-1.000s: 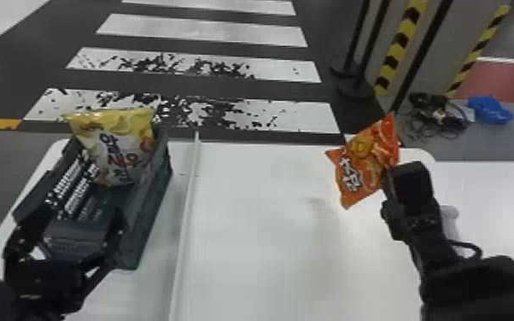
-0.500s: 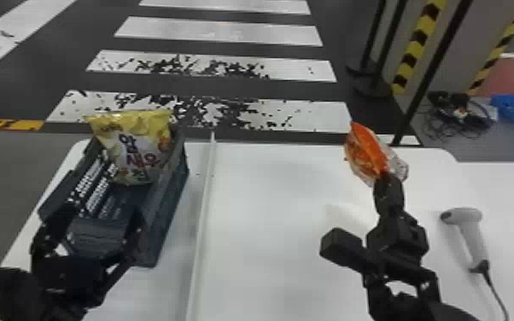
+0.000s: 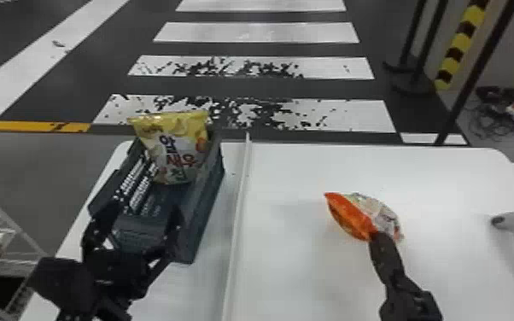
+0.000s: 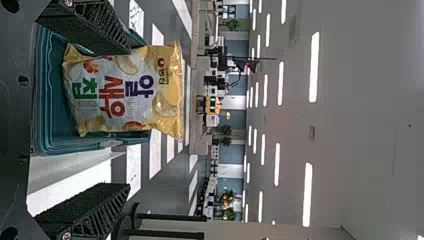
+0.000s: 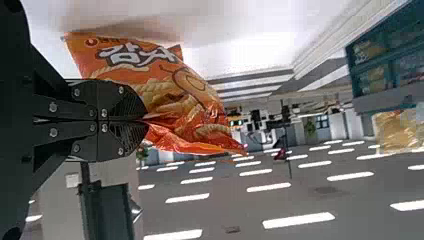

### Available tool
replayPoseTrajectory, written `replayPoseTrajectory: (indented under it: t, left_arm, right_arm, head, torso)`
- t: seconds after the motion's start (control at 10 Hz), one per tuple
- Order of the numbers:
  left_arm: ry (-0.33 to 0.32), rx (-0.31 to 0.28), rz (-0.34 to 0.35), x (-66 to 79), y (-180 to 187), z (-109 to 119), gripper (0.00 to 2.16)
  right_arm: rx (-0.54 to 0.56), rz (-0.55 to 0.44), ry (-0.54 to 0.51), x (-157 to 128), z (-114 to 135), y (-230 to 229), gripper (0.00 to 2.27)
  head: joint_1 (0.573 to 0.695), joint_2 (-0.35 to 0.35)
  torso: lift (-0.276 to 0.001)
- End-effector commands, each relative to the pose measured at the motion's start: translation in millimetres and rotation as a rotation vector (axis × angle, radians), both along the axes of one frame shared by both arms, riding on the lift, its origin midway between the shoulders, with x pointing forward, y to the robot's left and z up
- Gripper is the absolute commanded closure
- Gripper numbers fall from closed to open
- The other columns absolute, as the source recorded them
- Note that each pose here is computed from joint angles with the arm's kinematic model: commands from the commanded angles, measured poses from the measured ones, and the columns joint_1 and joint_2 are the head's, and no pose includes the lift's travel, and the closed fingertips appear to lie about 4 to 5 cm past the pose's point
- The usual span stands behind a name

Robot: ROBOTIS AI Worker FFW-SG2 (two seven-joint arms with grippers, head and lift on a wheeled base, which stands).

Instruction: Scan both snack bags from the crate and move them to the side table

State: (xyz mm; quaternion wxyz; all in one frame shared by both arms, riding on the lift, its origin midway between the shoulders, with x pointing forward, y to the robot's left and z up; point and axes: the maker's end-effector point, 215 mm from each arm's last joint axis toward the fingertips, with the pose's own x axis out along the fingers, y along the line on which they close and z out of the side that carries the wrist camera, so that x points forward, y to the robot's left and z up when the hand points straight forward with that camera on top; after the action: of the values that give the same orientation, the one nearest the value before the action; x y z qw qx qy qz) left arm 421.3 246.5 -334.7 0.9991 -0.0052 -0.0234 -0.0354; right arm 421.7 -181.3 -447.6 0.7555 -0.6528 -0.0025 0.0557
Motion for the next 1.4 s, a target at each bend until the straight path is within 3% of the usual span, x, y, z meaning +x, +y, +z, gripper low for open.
replayPoseTrajectory:
  t: [0.0,0.1,0.2,0.3,0.4,0.5,0.7,0.9,1.1,1.3]
  left_arm:
    - [-0.001,0.001,-0.003,-0.1,-0.6,0.3,0.05]
    - [0.000,0.002,-0.002,0.0,-0.2,0.4,0.05]
    - [0.001,0.002,-0.002,-0.5,0.0,-0.3,0.05]
    - [0.002,0.002,-0.003,-0.5,0.2,-0.3,0.05]
    - [0.002,0.002,-0.003,-0.5,0.2,-0.3,0.05]
    - [0.002,0.004,-0.006,-0.6,-0.4,-0.5,0.05]
    - [0.003,0.002,-0.006,-0.5,-0.1,-0.6,0.05]
    - [0.003,0.002,-0.006,-0.1,0.2,-0.8,0.05]
    - [0.004,0.003,-0.005,-0.2,0.4,-1.6,0.05]
    - [0.004,0.001,-0.004,-0.8,0.6,-2.1,0.05]
  right_arm:
    - [0.034,0.102,0.058,-22.0,-16.0,24.3,2.24]
    - [0.066,0.159,0.105,-34.7,-26.7,38.9,2.13]
    - [0.074,0.166,0.128,-42.9,-32.9,40.4,1.82]
    - [0.084,0.167,0.152,-48.7,-35.1,37.9,1.25]
    - [0.105,0.167,0.191,-53.0,-37.9,32.8,0.49]
    - [0.110,0.153,0.237,-53.5,-43.9,23.2,0.00]
    - [0.135,0.108,0.257,-49.9,-37.0,3.4,0.04]
    - [0.227,0.055,0.261,-37.0,-10.5,-24.1,0.04]
    - [0.446,-0.006,0.231,-9.9,40.1,-54.5,0.06]
    - [0.734,-0.014,0.209,12.8,87.5,-74.1,0.07]
  head:
    - [0.695,0.080]
    - [0.695,0.105]
    - [0.695,0.123]
    - [0.695,0.142]
    - [0.695,0.148]
    - [0.695,0.146]
    - [0.695,0.123]
    - [0.695,0.100]
    - [0.695,0.052]
    - [0.695,0.022]
  torso:
    - [-0.099]
    - [-0.099]
    - [-0.099]
    - [-0.099]
    - [-0.099]
    - [-0.099]
    - [-0.099]
    - [-0.099]
    - [-0.099]
    - [-0.099]
